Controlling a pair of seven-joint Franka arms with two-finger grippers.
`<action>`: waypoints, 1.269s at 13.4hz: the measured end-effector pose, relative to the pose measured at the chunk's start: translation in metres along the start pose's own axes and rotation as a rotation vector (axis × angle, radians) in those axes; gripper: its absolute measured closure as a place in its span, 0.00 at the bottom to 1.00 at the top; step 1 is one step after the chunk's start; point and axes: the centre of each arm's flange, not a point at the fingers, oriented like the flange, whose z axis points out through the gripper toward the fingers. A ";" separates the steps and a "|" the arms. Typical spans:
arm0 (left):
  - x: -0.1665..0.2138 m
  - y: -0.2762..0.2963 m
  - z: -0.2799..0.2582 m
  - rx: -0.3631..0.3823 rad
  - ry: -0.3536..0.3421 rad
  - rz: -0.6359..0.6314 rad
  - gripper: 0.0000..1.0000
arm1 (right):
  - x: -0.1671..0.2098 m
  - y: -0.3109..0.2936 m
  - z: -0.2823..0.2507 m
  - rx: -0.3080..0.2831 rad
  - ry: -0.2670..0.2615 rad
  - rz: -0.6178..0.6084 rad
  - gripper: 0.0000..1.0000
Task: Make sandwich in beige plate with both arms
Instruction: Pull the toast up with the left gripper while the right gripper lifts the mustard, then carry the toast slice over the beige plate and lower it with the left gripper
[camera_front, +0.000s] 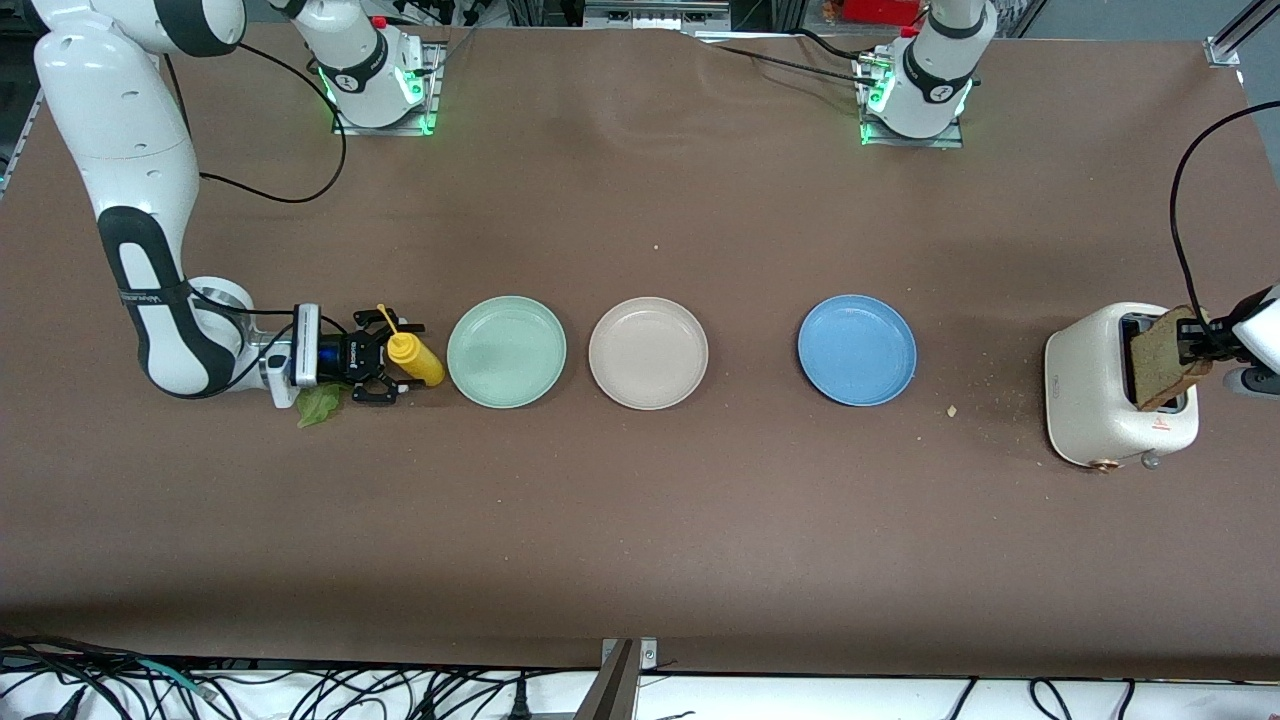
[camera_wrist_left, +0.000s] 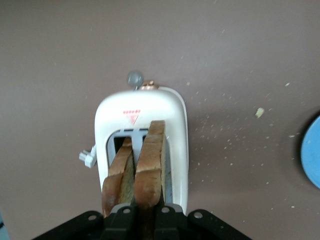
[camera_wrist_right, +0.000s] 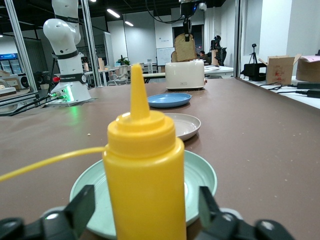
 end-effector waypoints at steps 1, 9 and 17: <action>0.005 0.007 -0.012 0.002 0.002 0.013 0.91 | 0.002 0.000 0.000 0.005 0.009 -0.002 0.25; 0.031 0.117 -0.032 -0.299 -0.055 0.086 0.91 | 0.036 0.027 -0.014 0.037 -0.001 0.004 0.71; 0.071 0.322 0.033 -0.636 -0.261 -0.027 0.91 | 0.135 0.071 -0.065 0.168 -0.384 0.248 0.86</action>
